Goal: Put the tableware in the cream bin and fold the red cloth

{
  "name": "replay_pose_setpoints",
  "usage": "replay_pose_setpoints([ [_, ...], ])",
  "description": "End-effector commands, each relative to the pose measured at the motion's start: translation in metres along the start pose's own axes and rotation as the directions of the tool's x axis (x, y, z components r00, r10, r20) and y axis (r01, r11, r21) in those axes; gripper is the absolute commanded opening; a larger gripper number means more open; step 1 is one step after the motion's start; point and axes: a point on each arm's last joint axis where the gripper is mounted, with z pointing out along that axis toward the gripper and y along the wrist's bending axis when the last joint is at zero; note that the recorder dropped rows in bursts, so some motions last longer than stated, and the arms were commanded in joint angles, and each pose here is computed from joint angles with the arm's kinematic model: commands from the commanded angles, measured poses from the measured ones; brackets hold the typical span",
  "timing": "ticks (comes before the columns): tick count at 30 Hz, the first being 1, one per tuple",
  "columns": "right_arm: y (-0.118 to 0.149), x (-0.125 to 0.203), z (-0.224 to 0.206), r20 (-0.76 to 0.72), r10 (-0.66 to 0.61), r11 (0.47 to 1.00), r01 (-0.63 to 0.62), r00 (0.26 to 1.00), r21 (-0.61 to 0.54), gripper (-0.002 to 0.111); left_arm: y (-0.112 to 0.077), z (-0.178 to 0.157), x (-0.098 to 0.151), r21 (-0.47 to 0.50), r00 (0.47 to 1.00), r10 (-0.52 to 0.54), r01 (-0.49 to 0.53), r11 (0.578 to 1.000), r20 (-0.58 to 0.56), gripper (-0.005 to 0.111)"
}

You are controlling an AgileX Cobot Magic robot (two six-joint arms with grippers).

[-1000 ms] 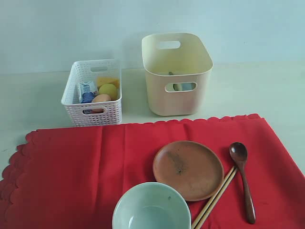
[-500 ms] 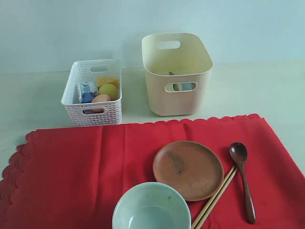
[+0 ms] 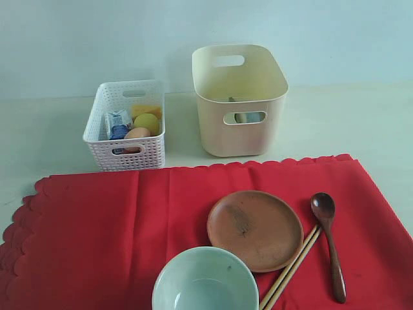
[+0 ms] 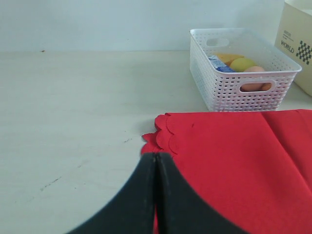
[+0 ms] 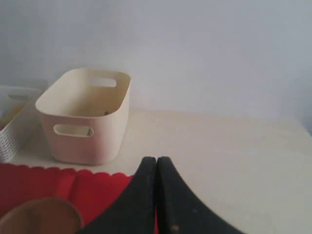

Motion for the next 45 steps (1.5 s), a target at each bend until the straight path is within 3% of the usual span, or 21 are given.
replay_pose_setpoints([
  [1,0.009,0.001,0.008,-0.099,-0.034,0.995,0.024,0.994,-0.101,0.000,0.000,0.000,0.000,0.001,1.000,-0.008,0.008,1.000,0.011,0.000],
  [14,0.034,-0.026,0.061,-0.495,-0.147,0.926,-0.058,0.856,-0.374,0.002,0.000,0.000,0.000,0.001,1.000,-0.008,0.008,1.000,0.011,0.000],
  [25,0.052,-0.002,0.134,-0.586,-0.212,0.856,-0.142,0.782,-0.498,0.042,0.000,0.000,0.000,0.001,1.000,-0.008,0.008,1.000,0.011,0.000],
  [31,0.068,0.019,0.161,-0.585,-0.359,0.838,-0.025,0.727,-0.545,0.047,0.000,0.000,0.000,0.001,1.000,-0.008,0.008,1.000,0.011,0.000],
  [35,0.071,0.039,0.178,-0.693,-0.336,0.887,-0.032,0.638,-0.460,0.047,0.000,0.000,0.000,0.001,1.000,-0.008,0.008,1.000,0.011,0.000],
  [38,0.064,0.062,0.195,-0.816,-0.218,0.957,-0.044,0.536,-0.285,0.047,0.000,0.000,0.000,0.001,1.000,-0.008,0.008,1.000,0.011,0.000],
  [41,0.065,0.079,0.210,-0.891,-0.174,0.974,-0.059,0.419,-0.218,0.046,0.000,0.000,0.000,0.001,1.000,-0.008,0.008,1.000,0.011,0.000],
  [45,0.067,0.098,0.225,-0.936,-0.139,0.983,-0.066,0.323,-0.169,0.046,0.000,0.000,0.000,0.001,1.000,-0.006,0.006,1.000,0.011,0.000],
])
